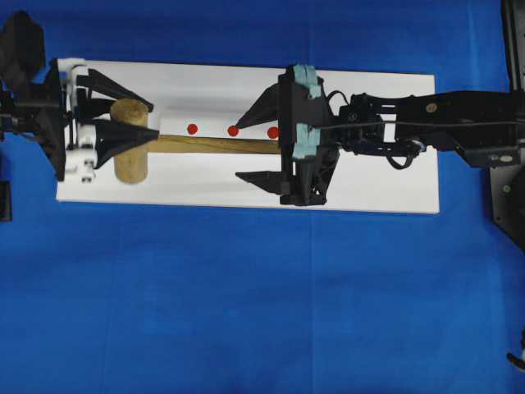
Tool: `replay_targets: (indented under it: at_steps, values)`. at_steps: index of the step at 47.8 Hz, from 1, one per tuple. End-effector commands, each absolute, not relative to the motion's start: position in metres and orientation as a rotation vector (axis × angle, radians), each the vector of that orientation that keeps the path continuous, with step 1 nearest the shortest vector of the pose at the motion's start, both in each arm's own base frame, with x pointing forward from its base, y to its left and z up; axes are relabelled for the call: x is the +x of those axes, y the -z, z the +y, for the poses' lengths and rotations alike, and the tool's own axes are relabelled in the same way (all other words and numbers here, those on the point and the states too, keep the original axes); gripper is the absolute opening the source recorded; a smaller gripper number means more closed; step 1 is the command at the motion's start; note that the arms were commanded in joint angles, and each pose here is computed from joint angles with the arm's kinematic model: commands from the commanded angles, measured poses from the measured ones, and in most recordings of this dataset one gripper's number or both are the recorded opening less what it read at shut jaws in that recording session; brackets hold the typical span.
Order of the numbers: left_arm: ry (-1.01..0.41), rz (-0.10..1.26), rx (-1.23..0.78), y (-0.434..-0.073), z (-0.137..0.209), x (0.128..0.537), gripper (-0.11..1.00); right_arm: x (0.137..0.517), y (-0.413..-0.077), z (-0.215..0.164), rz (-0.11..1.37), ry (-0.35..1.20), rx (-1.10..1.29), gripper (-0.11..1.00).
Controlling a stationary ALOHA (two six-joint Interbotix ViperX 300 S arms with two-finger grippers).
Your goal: Hit the mark with a hammer.
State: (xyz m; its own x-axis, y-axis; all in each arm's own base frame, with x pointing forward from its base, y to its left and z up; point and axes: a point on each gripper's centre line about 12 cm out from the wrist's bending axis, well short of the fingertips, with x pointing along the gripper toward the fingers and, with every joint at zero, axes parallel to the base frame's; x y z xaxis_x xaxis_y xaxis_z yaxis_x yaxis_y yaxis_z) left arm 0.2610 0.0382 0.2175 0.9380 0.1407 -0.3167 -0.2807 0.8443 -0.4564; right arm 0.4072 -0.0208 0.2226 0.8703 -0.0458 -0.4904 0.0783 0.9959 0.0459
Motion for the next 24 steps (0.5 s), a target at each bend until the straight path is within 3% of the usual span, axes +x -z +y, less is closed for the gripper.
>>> replay_targets:
  at_steps: [1,14,24]
  values:
    - [-0.246,0.238,-0.668,-0.229,0.04,0.262,0.45,0.413,-0.242,-0.019,0.453,0.058,0.047,0.87]
    - [-0.337,0.252,-1.112,-0.221,0.038,0.255,0.45,0.414,-0.244,-0.017,0.449,0.035,-0.026,0.87]
    - [-0.321,0.248,-1.171,-0.223,0.031,0.251,0.45,0.416,-0.241,-0.017,0.454,0.021,-0.083,0.87]
